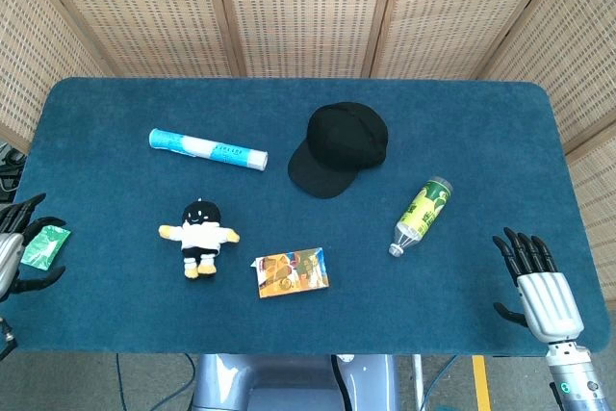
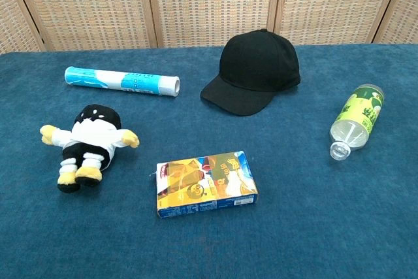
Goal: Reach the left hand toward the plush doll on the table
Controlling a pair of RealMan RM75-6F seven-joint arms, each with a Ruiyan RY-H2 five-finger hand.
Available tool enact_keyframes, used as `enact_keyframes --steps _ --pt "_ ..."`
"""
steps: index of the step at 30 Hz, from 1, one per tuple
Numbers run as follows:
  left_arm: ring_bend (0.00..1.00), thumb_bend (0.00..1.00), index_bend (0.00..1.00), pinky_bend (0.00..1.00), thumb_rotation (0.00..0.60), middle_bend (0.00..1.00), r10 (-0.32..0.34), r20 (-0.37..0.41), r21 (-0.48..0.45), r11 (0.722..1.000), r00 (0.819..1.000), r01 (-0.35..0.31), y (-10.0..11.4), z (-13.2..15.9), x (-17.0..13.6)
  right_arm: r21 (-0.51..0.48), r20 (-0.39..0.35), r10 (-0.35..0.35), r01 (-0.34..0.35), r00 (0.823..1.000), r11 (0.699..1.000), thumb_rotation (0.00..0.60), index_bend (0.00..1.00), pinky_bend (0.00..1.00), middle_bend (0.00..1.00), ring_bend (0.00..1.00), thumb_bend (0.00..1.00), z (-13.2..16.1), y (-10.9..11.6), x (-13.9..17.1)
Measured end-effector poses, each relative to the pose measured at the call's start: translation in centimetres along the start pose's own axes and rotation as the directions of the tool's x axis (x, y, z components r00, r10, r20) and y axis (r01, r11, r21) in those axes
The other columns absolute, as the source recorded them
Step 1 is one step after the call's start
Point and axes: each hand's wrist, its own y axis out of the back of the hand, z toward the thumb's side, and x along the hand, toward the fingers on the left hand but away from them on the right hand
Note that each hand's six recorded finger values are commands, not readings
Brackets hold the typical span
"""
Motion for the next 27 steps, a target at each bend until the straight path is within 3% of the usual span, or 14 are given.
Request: enact_keyframes --steps 8,16,27 --pt "0.00 0.29 0.30 0.00 0.600 0.00 -0.101 -0.027 0.019 0.995 0.995 0.101 -1.7 1.7 4.4 -0.014 0.005 0.007 -0.007 1.000 1.000 0.600 0.05 0.12 0.00 0.00 0.07 -0.2 -0.1 -0.1" --pt "0.00 0.32 0.35 0.00 0.600 0.00 -0.188 -0.035 0.037 0.981 0.982 0.189 -5.2 4.1 7.5 -0.022 0.005 0.023 -0.023 1.000 0.999 0.600 0.05 0.12 0.00 0.00 0.07 -0.3 -0.6 -0.2" --pt "0.00 0.34 0.36 0.00 0.600 0.00 -0.216 -0.058 0.018 0.976 0.975 0.218 -7.8 6.1 10.0 -0.042 0.015 0.039 -0.039 0.999 0.998 0.600 0.05 0.12 0.00 0.00 0.07 -0.7 -1.0 -0.4"
